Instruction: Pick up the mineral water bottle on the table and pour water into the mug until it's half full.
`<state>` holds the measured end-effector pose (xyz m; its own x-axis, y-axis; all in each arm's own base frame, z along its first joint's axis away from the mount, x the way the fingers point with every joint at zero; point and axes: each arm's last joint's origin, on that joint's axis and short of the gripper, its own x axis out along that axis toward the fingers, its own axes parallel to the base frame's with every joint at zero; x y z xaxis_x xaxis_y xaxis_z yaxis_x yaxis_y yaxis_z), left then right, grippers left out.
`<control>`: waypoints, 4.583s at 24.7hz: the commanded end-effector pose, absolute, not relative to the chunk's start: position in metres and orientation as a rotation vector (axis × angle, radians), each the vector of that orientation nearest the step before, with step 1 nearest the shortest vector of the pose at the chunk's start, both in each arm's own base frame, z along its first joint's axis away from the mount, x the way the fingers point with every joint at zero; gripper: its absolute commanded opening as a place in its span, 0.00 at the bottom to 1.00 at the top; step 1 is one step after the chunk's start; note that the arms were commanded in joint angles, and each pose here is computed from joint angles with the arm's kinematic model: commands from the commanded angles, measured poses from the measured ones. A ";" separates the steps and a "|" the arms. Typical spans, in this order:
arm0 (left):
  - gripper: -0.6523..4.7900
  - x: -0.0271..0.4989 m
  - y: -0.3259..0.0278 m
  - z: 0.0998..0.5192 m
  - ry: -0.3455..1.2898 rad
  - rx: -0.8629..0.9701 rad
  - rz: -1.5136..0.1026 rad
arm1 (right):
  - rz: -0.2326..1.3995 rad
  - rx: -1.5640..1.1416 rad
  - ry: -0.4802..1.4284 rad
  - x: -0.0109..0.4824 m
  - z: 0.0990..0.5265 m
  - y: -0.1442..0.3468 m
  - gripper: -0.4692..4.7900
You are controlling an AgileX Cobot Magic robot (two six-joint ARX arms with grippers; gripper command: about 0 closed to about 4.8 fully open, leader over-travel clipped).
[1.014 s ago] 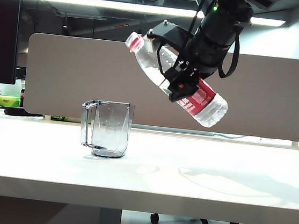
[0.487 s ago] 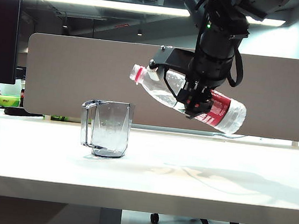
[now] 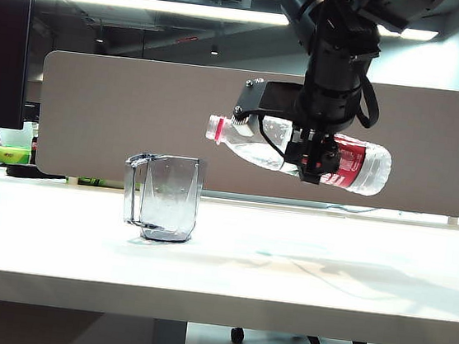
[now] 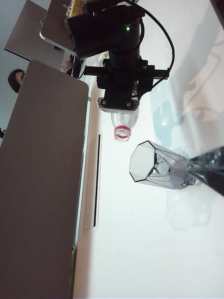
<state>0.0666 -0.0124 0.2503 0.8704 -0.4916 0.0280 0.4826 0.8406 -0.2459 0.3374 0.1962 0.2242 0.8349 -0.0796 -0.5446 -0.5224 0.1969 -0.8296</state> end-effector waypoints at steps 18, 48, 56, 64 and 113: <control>0.11 0.066 -0.013 0.253 0.022 -0.244 -0.521 | 0.218 -1.470 0.411 0.334 0.244 0.212 0.54; 0.11 0.066 -0.013 0.253 0.022 -0.244 -0.521 | 0.102 -1.655 0.408 0.338 0.257 0.212 0.54; 0.11 0.066 -0.013 0.253 0.022 -0.244 -0.521 | 0.092 -1.658 0.410 0.338 0.257 0.213 0.54; 0.11 0.066 -0.013 0.253 0.022 -0.244 -0.521 | 0.103 -1.512 0.398 0.337 0.255 0.213 0.54; 0.11 0.066 -0.013 0.253 0.026 -0.245 -0.521 | 0.536 0.021 0.176 0.236 0.164 0.134 0.08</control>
